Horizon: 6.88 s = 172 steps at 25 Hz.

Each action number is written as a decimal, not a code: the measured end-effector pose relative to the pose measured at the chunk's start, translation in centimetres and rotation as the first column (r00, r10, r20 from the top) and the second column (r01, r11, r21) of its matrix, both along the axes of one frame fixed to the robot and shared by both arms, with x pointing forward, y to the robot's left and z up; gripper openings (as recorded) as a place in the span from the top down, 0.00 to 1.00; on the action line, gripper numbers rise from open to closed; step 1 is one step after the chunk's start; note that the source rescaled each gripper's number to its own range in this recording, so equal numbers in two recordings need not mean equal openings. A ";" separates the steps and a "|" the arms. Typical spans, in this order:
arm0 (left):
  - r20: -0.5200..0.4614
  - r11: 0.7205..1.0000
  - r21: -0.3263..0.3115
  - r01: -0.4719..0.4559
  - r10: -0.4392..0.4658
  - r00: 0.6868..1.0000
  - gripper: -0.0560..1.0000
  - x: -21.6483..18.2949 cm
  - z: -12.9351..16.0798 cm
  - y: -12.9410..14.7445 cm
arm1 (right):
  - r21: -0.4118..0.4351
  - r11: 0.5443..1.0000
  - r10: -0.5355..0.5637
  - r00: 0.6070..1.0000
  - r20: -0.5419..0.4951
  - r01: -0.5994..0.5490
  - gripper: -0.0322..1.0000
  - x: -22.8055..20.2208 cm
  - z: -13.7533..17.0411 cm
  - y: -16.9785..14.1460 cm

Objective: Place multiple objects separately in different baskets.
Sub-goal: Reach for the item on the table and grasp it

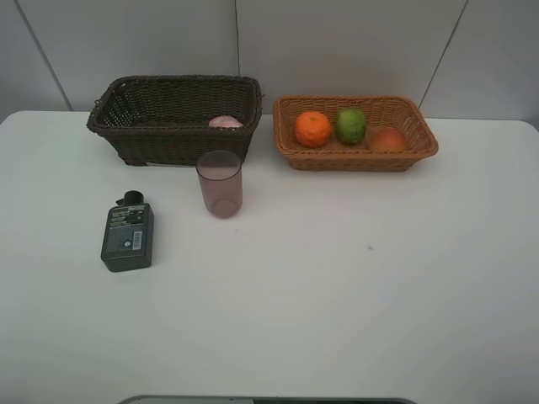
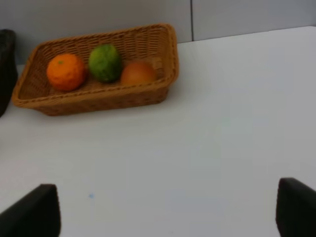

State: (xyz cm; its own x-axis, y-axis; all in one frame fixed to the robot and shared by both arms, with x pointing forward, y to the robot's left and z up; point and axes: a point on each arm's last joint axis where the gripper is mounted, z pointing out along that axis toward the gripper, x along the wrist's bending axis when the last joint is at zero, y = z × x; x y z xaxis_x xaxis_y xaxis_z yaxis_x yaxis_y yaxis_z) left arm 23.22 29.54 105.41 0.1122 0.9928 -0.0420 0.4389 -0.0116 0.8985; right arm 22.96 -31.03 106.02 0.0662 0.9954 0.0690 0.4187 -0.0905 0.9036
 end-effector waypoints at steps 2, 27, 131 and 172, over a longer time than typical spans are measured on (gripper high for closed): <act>0.000 1.000 0.000 0.000 0.000 1.000 0.04 0.0 0.0 0.0 | 0.000 0.999 -0.034 0.999 0.000 0.034 0.05 0.0 0.0 0.0; 0.000 1.000 0.000 0.000 0.000 1.000 0.04 0.0 0.0 0.0 | -0.002 0.998 -0.057 0.998 0.001 0.057 0.05 -0.1 0.0 0.0; -0.779 0.959 -0.036 -0.280 0.149 0.609 0.00 29.3 -13.5 -8.7 | -0.002 0.998 -0.057 0.998 0.005 0.057 0.05 0.0 0.0 0.0; -0.828 0.957 0.059 -0.284 0.206 0.522 0.00 30.6 -18.1 -9.6 | -0.002 0.998 -0.057 0.998 0.006 0.057 0.05 0.0 0.0 0.0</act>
State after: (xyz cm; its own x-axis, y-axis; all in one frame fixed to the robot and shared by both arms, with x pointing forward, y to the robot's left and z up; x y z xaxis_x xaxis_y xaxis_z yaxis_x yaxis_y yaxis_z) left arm 53.82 19.94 87.31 -0.2571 0.9647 -0.0576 0.9551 0.2627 0.1370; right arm 22.92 -30.99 106.07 0.1224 0.9902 0.0669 0.4079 -0.1117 0.9062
